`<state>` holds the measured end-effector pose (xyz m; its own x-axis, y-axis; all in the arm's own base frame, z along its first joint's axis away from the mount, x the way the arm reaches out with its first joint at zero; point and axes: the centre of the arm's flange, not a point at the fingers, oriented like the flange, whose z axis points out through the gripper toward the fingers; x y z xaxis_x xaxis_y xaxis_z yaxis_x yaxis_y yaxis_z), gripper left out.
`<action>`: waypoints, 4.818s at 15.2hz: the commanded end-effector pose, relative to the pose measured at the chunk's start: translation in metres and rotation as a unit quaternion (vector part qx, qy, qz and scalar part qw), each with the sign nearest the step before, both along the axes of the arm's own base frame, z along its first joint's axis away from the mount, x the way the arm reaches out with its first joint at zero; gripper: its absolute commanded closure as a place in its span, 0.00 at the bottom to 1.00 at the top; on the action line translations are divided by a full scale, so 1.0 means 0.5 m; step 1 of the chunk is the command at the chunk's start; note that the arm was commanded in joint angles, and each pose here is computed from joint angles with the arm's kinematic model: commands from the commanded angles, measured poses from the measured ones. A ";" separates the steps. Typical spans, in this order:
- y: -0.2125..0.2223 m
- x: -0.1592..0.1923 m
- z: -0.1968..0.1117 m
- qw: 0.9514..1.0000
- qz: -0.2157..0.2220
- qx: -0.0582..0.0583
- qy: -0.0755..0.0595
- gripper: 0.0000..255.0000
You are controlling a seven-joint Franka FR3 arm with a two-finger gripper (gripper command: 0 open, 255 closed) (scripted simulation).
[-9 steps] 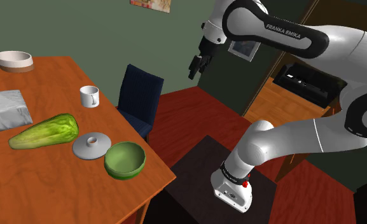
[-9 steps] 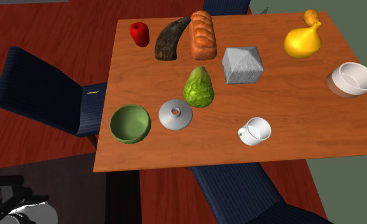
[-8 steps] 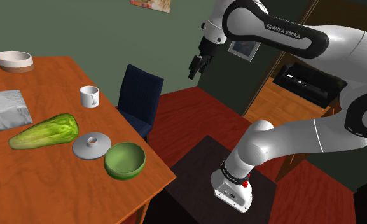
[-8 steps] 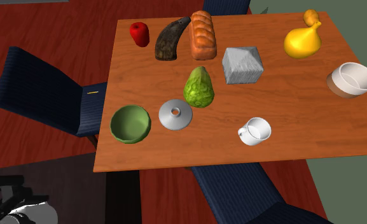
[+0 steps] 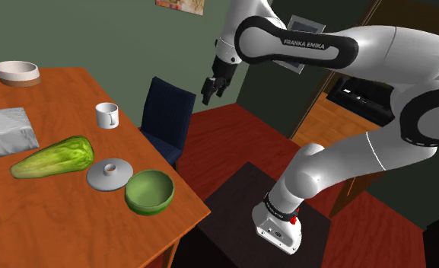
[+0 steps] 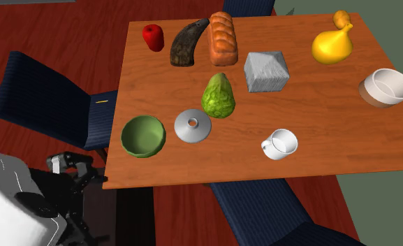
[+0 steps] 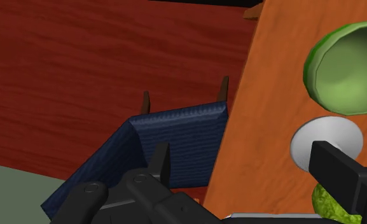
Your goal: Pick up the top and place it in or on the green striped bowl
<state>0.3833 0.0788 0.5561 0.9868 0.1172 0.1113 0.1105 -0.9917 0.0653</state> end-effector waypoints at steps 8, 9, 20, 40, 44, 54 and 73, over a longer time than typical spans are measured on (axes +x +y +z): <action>0.149 0.114 -0.160 1.000 0.004 0.006 0.014 0.00; 0.164 0.127 -0.177 1.000 0.004 0.007 0.016 0.00; 0.341 0.265 -0.363 0.999 0.010 0.014 0.034 0.00; 0.574 0.429 -0.658 0.998 0.016 0.024 0.057 0.00; 0.574 0.429 -0.686 0.998 0.016 0.024 0.057 0.00; 0.574 0.429 -0.686 0.998 0.016 0.024 0.057 1.00; 0.574 0.429 -0.548 0.998 0.016 0.024 0.057 1.00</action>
<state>0.5981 0.3657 0.2769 0.9892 0.1463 0.0039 0.1463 -0.9892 0.0031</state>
